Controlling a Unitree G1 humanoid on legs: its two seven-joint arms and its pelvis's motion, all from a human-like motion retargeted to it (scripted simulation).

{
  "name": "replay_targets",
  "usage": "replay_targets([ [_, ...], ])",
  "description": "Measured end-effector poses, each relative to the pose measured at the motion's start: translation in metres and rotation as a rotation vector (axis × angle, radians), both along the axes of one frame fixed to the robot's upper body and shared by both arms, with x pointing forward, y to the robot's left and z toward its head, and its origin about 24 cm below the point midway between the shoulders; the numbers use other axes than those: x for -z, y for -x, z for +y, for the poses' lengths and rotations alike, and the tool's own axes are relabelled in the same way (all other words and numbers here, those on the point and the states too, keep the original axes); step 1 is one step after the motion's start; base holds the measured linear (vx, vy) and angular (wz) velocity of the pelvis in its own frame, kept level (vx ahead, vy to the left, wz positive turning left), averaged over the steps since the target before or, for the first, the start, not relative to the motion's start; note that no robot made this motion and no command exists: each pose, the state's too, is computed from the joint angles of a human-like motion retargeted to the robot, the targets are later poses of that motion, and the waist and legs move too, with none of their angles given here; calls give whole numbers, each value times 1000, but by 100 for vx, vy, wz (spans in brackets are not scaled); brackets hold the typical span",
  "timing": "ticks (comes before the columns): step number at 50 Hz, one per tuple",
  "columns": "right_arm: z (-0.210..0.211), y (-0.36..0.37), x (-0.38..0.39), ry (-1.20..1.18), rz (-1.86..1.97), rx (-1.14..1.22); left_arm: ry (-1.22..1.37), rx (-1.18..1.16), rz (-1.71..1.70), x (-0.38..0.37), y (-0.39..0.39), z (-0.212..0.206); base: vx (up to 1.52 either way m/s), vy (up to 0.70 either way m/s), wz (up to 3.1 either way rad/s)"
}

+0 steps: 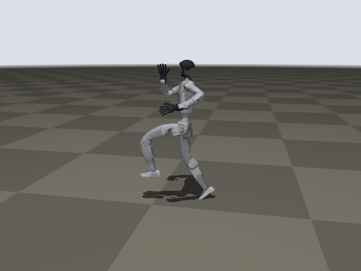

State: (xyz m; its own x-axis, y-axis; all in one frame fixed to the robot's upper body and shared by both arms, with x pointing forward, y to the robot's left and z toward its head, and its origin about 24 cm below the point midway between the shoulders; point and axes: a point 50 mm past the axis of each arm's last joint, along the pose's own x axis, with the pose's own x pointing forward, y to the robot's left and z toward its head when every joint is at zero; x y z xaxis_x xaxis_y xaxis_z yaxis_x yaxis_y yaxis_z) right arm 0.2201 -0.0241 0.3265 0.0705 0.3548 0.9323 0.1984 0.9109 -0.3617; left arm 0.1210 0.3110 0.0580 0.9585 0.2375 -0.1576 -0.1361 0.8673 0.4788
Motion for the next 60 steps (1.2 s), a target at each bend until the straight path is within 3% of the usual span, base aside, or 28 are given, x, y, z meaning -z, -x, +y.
replay_targets([
  [5, 49, 46, 15, 143, -79, -270, -75, -116, 192, -2, 67, 19, 101, 31, -1],
  [10, -10, 46, 47, -6, 180, -369, 12, -42, 151, 18, 35, -10, 87, 22, 49],
  [15, -64, 0, 105, -141, 481, 33, 206, -93, -261, -9, -33, -52, 60, 4, 87],
  [18, -112, -20, 162, -155, 734, 291, 299, 27, -625, -63, -111, -100, 50, -6, 155],
  [20, -150, 3, 188, -192, 858, 360, 377, 113, -836, -104, -141, -143, 76, 12, 76],
  [23, -199, 49, 173, -70, 885, 482, 539, 103, -1003, -141, -149, -169, 90, 9, 12],
  [28, -253, 79, 171, 498, 1171, 734, 579, 222, -997, -149, -147, -184, 92, 1, -17],
  [33, -293, 115, 207, 793, 1518, 879, 556, 395, -920, -139, -136, -212, 85, -1, 13],
  [35, -310, 123, 212, 787, 1588, 963, 583, 389, -895, -134, -136, -214, 87, -1, 69],
  [38, -342, 126, 260, 371, 1622, 1215, 681, 441, -788, -126, -142, -221, 80, -11, 85],
  [40, -334, 117, 280, 49, 1629, 1200, 699, 467, -706, -118, -139, -220, 67, -7, -32],
  [43, -299, 75, 305, -412, 1556, 999, 626, 437, -708, -121, -131, -190, 51, -5, -128],
  [45, -260, 9, 311, -509, 1481, 836, 604, 323, -728, -118, -122, -155, 40, 1, -186],
  [48, -195, -68, 274, -484, 1356, 625, 623, 88, -617, -80, -95, -111, 52, 11, -91],
  [52, -99, -111, 138, -317, 991, 232, 418, -3, -423, -57, -64, -72, 68, 8, -74],
  [55, -41, -84, 47, -182, 640, 14, 252, 31, -263, -44, -47, -50, 75, 8, 70],
  [60, 3, -14, 6, 78, 313, -246, 207, -56, -106, -26, -4, -25, 87, 20, 110],
])
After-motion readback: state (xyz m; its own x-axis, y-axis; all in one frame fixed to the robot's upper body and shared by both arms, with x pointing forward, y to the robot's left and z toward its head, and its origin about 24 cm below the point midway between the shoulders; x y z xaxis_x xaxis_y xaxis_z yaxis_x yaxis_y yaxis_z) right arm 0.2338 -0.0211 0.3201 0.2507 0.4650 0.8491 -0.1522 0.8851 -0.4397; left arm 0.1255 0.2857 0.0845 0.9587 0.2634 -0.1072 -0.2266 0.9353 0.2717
